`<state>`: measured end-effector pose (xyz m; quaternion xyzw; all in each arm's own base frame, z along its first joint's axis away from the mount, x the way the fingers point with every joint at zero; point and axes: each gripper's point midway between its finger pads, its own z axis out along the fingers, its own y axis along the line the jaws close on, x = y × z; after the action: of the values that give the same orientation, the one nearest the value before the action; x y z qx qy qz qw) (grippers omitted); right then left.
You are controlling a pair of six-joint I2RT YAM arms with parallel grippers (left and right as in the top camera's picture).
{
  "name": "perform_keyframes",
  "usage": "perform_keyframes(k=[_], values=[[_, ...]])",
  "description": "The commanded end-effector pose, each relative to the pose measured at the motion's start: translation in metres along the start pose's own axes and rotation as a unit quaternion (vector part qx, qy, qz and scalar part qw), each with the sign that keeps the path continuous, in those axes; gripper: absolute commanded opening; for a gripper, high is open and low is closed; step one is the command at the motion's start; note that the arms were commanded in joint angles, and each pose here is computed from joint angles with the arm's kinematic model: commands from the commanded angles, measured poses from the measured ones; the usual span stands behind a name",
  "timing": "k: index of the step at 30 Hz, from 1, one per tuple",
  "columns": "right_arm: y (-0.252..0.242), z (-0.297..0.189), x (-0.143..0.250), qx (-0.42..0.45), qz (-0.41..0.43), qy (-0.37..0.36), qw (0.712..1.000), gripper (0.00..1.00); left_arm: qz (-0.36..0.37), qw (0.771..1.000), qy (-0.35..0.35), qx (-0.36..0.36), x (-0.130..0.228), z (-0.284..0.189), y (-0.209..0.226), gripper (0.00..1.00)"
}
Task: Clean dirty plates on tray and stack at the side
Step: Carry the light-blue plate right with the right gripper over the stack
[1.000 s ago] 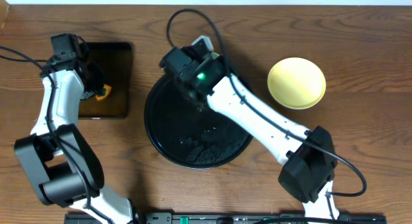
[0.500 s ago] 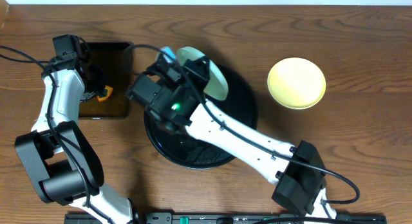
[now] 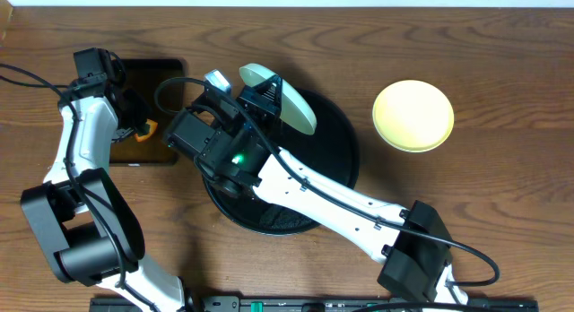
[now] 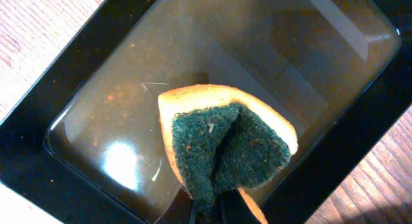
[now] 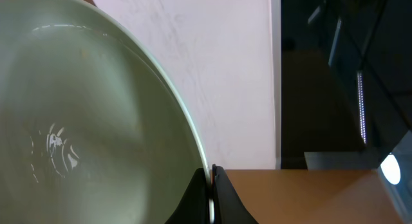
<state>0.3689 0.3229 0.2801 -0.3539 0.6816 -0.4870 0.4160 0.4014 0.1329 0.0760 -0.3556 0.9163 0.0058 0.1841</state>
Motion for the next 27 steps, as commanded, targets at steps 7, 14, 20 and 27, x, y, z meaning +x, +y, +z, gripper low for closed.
perform_keyframes(k=[7,14,20,27], values=[[0.025,0.017,0.015,-0.089,0.081,0.022,0.992,0.01,0.006,1.0,-0.001,-0.004,0.0,-0.001,0.004,0.07],[0.067,0.025,0.036,-0.332,0.201,0.077,0.919,0.01,0.006,1.0,0.001,-0.004,0.001,-0.001,0.004,0.07],[0.028,0.057,0.061,-0.451,0.311,0.093,0.832,0.01,0.006,1.0,0.001,-0.004,0.001,-0.001,0.004,0.07],[-0.033,0.067,0.085,-0.385,0.255,0.041,0.886,0.01,0.006,1.0,0.005,-0.006,0.003,-0.001,0.005,0.08]])
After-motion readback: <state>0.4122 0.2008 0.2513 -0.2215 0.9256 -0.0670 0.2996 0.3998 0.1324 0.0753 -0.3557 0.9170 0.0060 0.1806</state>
